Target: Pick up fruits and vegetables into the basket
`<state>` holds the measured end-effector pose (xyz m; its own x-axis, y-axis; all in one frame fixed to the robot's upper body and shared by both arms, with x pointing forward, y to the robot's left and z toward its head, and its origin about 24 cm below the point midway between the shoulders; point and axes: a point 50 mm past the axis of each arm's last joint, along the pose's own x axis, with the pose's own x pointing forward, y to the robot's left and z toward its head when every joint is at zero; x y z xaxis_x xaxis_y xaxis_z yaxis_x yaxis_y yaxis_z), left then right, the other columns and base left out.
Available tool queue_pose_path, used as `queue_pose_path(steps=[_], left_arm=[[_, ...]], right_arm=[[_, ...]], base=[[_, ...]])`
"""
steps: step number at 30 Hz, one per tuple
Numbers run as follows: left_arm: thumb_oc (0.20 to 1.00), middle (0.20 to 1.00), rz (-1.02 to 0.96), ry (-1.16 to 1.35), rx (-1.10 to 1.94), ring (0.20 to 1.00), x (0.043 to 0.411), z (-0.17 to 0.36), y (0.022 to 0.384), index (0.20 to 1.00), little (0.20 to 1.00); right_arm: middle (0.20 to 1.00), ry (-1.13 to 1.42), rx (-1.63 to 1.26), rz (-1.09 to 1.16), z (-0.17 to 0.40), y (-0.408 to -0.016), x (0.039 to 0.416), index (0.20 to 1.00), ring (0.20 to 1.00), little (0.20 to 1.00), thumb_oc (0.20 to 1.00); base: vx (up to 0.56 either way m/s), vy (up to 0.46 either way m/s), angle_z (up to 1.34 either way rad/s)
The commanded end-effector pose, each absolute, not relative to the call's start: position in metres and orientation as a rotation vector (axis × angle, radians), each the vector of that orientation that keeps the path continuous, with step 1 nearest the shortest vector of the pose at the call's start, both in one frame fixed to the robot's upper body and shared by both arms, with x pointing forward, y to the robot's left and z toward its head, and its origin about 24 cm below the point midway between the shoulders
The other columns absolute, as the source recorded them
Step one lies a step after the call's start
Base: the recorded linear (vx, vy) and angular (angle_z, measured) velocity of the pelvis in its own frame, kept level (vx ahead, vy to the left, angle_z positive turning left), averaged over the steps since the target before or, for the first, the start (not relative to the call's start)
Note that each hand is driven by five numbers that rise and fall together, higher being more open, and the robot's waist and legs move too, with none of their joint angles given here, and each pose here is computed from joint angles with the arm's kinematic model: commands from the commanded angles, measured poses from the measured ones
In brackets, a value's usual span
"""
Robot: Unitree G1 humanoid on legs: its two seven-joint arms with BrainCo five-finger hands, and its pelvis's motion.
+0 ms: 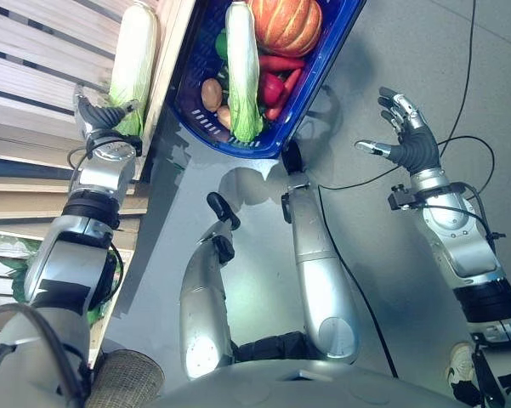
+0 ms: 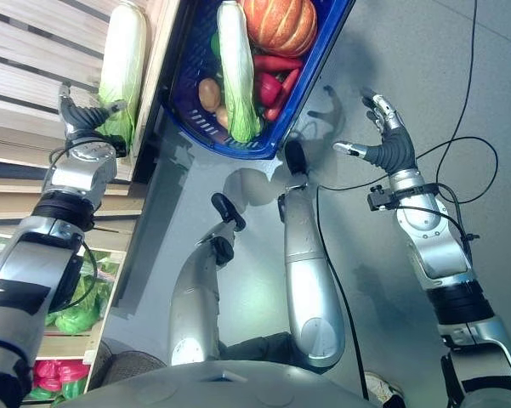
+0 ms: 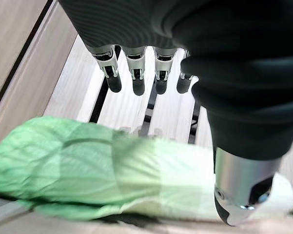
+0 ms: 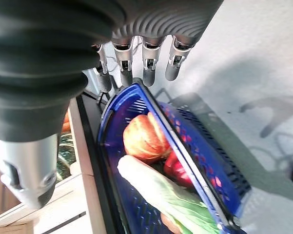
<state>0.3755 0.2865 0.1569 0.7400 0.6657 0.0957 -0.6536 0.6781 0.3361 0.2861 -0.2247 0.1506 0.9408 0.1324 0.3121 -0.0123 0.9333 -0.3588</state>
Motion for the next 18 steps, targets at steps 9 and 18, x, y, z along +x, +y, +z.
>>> queue_pose_path(steps=[9, 18], left_arm=[[1.0, 1.0, 0.895, 0.117, 0.408, 1.0, 0.353, 0.15, 0.339, 1.0, 1.0], [1.0, 1.0, 0.878, 0.151, 0.477, 1.0, 0.357, 0.162, 0.344, 1.0, 1.0]], right_arm=[[1.0, -0.346, -0.245, 0.095, 0.145, -0.22, 0.275, 1.0, 1.0, 1.0, 1.0], [1.0, -0.289, -0.202, 0.115, 0.139, -0.217, 0.278, 1.0, 1.0, 1.0, 1.0]], base=[[0.01, 0.023, 0.04], [0.0, 0.0, 0.0]])
